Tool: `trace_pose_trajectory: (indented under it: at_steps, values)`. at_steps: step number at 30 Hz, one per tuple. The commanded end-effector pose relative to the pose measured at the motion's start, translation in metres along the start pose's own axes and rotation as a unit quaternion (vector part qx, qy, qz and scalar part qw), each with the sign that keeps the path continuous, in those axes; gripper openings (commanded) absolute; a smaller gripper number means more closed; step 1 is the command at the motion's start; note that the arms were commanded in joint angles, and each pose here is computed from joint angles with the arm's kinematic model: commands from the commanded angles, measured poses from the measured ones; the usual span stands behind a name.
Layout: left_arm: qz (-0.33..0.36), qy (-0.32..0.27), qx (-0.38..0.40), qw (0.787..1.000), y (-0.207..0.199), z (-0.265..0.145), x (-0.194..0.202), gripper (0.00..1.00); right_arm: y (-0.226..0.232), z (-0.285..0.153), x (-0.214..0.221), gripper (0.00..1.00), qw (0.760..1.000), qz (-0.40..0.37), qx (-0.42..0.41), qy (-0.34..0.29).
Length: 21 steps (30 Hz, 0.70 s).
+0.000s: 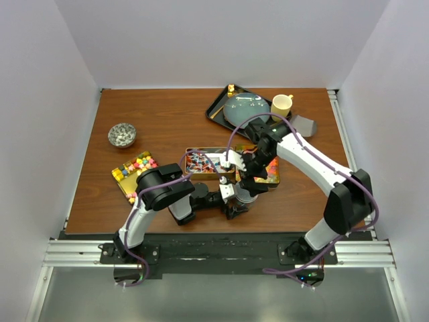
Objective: Pack the candies
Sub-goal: Screw the bottle lid onto the packing bottle.
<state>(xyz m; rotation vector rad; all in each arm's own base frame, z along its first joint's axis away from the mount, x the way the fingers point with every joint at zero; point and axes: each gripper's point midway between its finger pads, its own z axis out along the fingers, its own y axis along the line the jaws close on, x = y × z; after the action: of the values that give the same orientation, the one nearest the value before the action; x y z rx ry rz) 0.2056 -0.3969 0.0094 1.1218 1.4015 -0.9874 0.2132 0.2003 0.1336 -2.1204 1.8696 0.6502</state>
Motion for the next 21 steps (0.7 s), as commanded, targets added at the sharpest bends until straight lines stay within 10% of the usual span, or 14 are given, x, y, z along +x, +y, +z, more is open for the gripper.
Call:
trace_pose_trajectory:
  at_steps: [1, 21]
  values:
    - [-0.008, 0.048, -0.006, 0.999, -0.006, -0.017, 0.037, 0.00, 0.011, 0.004, -0.016, 0.96, 0.998, -0.047, -0.039, -0.022]
    - [-0.017, 0.049, -0.002, 0.999, -0.007, -0.016, 0.039, 0.00, 0.005, 0.018, -0.013, 0.96, 0.999, -0.024, -0.002, -0.025]
